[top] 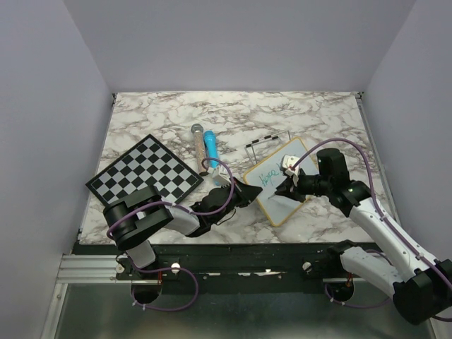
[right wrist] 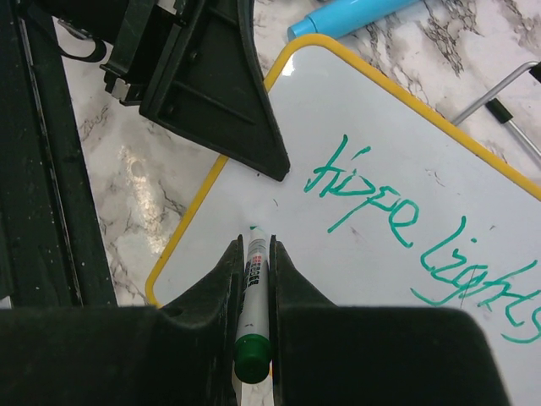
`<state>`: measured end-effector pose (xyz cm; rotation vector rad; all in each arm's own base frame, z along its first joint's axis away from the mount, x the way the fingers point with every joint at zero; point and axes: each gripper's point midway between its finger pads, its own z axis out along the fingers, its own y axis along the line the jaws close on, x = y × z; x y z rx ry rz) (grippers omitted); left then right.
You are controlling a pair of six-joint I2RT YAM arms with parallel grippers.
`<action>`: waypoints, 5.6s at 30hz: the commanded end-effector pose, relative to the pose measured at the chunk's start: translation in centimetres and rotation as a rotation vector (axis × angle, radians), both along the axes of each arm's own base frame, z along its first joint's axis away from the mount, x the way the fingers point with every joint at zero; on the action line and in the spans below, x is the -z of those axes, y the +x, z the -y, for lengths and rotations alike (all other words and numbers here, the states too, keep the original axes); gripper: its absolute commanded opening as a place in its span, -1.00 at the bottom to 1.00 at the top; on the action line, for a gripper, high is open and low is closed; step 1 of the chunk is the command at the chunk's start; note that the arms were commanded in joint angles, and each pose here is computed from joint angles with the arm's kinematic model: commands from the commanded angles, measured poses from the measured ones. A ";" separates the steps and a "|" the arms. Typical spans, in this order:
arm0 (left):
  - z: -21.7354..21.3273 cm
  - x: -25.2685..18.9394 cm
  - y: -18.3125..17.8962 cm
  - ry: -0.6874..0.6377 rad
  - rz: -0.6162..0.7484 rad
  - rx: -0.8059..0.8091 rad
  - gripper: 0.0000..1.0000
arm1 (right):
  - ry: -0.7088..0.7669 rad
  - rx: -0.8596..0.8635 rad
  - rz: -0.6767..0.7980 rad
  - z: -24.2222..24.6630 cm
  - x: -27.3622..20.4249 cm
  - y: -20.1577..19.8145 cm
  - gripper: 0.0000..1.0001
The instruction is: Write a sentence on the whiteboard
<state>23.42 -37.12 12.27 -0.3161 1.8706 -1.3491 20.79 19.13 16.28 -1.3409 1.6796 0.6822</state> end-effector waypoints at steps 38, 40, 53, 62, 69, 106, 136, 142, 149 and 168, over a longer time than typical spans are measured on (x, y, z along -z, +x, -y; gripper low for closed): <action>0.1 -2.7 0.3 -0.080 0.052 -0.017 -1.00 | -0.009 0.047 -0.005 0.0 0.2 1.0 -0.99; 0.0 -2.8 0.2 -0.081 0.053 -0.017 -1.00 | -0.015 0.040 -0.007 0.1 0.3 0.8 -0.99; -0.1 -2.6 0.2 -0.077 0.051 -0.022 -1.00 | -0.060 0.011 -0.050 0.8 1.3 -0.7 -0.99; -0.1 -2.5 0.2 -0.076 0.052 -0.022 -1.00 | -0.081 0.005 -0.067 1.2 1.7 -1.4 -0.99; -0.1 -2.5 0.3 -0.077 0.053 -0.022 -1.00 | -0.124 0.084 -0.053 2.2 2.1 -0.3 -0.99; -0.1 -2.0 0.0 -0.071 0.054 -0.006 -1.00 | 0.033 0.177 -0.018 2.2 -2.0 2.1 -0.99; -0.2 -1.8 0.0 -0.075 0.049 -0.013 -1.00 | 0.039 0.187 -0.039 2.4 -1.6 2.1 -0.99; -0.3 -1.8 -0.1 -0.076 0.049 -0.013 -1.00 | 0.041 0.188 -0.037 2.4 -1.7 2.1 -0.99; -0.3 -1.8 -0.1 -0.076 0.049 -0.011 -1.00 | 0.020 0.220 -0.050 2.8 -1.2 2.8 -0.99; -0.1 -1.9 -0.1 -0.074 0.053 -0.006 -1.00 | 0.025 0.182 -0.041 2.3 -1.8 3.0 -0.99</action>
